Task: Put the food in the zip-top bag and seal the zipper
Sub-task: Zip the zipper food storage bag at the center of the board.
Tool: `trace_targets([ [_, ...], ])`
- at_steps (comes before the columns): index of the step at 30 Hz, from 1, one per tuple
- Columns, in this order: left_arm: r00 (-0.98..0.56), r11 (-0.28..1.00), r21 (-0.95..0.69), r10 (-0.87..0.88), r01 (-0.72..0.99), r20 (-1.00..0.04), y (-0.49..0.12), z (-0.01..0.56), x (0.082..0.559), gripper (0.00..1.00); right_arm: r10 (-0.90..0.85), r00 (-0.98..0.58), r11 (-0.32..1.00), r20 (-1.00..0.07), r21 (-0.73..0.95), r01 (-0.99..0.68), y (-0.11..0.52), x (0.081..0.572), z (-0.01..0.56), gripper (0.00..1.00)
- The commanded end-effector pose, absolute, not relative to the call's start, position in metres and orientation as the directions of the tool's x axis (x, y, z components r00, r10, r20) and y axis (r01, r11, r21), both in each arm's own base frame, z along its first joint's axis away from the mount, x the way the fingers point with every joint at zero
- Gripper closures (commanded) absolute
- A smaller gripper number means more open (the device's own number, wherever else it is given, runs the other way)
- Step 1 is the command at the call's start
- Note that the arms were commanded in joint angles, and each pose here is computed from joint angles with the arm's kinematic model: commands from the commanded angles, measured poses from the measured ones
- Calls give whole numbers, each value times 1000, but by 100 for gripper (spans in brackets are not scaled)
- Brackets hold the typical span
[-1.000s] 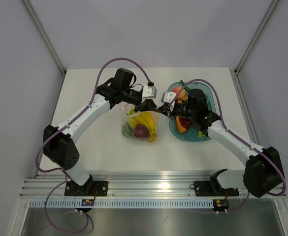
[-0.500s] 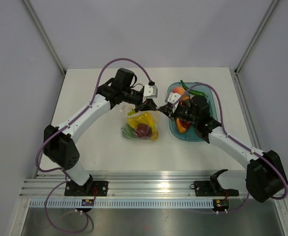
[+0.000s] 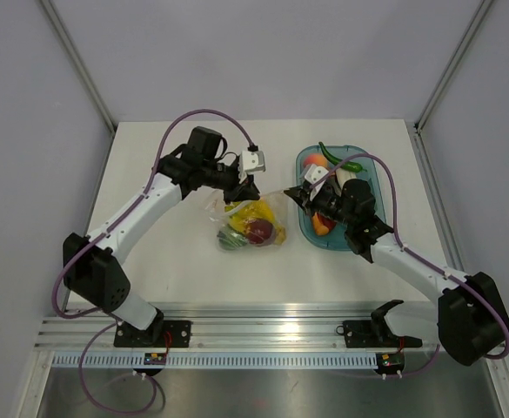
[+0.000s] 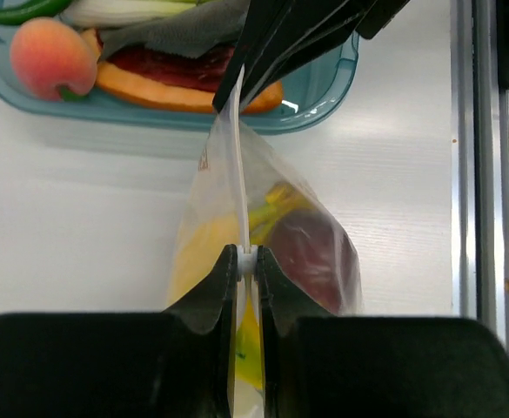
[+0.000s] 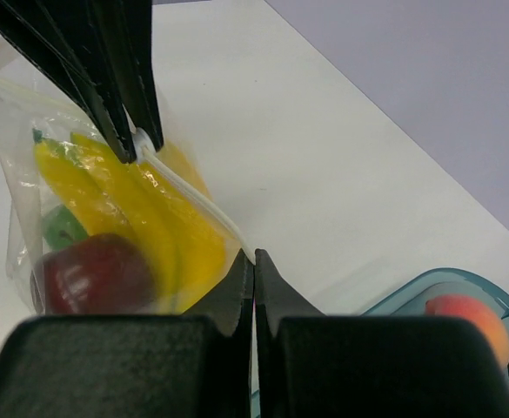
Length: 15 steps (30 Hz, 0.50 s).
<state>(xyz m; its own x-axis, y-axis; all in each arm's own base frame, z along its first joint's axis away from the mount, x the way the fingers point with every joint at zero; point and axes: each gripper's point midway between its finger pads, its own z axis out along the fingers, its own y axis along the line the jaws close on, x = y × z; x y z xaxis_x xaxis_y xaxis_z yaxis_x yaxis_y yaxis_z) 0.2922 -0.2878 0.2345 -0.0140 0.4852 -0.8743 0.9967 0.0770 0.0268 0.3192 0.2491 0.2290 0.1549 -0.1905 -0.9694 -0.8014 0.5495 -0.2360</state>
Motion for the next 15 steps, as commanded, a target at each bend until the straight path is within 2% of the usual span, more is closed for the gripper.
trace_targets([
  [1, -134, 205, -30, 515, 978, -847, -259, 235, 281, 100, -156, 232, 643, -960, -277, -714, 234, 333, 263, 100],
  [6, -136, 307, 36, 520, 951, -843, -238, 236, 277, 100, -148, 215, 683, -965, -257, -684, 227, 338, 260, 100],
  [15, -240, 466, 26, 502, 884, -831, -204, 219, 288, 100, -148, 167, 780, -975, -219, -586, 209, 353, 261, 100],
])
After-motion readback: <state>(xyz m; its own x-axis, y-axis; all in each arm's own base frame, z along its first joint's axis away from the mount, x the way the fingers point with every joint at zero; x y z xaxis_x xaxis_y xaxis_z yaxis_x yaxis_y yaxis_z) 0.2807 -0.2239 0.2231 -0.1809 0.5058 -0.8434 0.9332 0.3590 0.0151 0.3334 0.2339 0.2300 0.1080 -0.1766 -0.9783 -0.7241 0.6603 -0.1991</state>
